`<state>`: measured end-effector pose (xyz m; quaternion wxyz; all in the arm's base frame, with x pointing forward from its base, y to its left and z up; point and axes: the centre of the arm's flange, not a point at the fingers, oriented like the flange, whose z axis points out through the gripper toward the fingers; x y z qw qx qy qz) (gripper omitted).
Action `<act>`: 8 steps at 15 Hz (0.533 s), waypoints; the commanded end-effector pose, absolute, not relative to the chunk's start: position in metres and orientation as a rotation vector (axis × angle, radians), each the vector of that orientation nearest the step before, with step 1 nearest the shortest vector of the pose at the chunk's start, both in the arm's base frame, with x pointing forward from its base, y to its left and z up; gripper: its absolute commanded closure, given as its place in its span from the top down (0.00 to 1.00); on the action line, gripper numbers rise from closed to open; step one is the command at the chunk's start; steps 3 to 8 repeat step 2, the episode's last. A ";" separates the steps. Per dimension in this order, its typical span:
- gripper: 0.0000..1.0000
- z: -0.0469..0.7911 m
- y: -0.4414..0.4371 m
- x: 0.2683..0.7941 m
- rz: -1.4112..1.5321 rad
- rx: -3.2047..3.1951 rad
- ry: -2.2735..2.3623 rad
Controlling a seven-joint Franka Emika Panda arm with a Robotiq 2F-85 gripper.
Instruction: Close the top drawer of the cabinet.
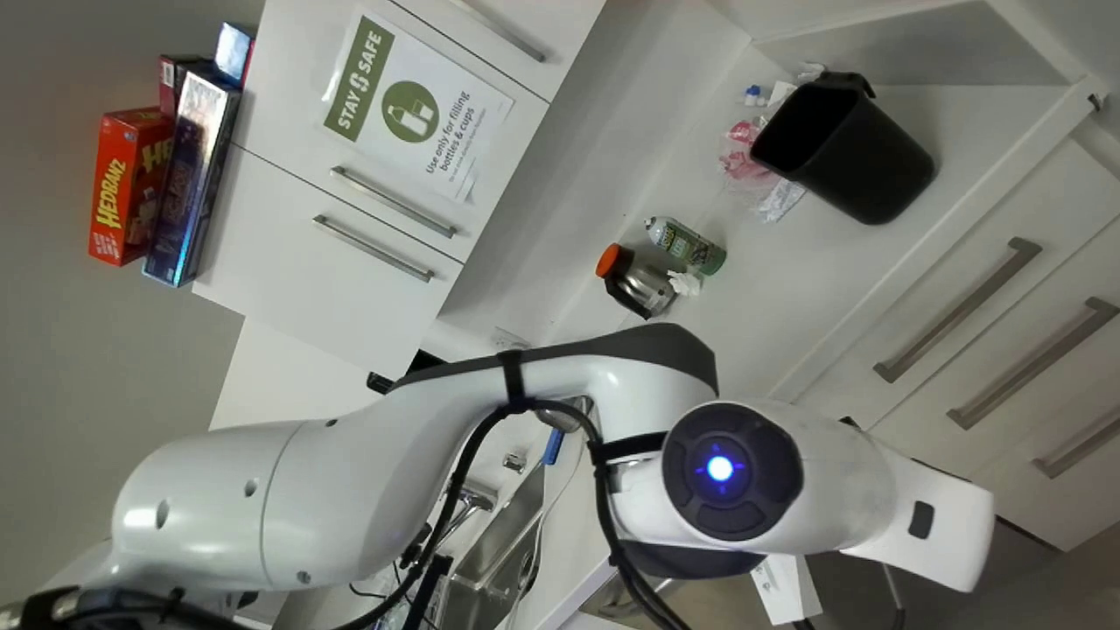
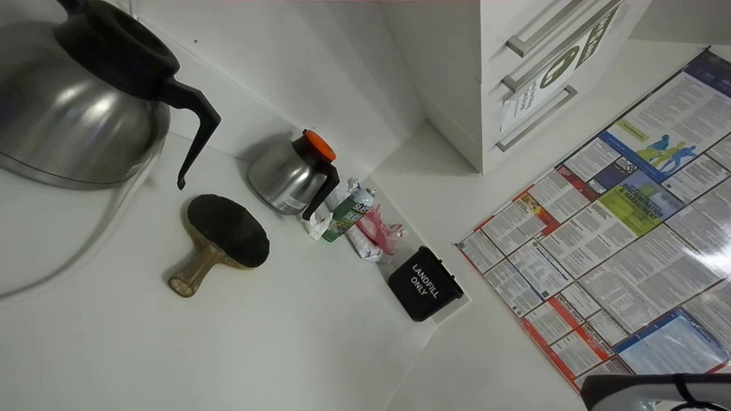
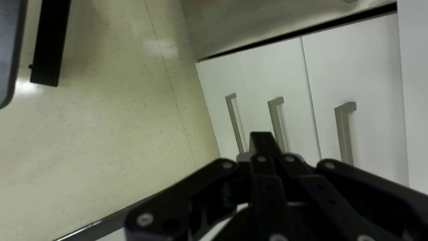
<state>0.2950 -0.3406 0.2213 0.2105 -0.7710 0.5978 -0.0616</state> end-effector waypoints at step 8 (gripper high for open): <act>0.00 0.270 -0.308 0.271 -0.208 -2.240 1.609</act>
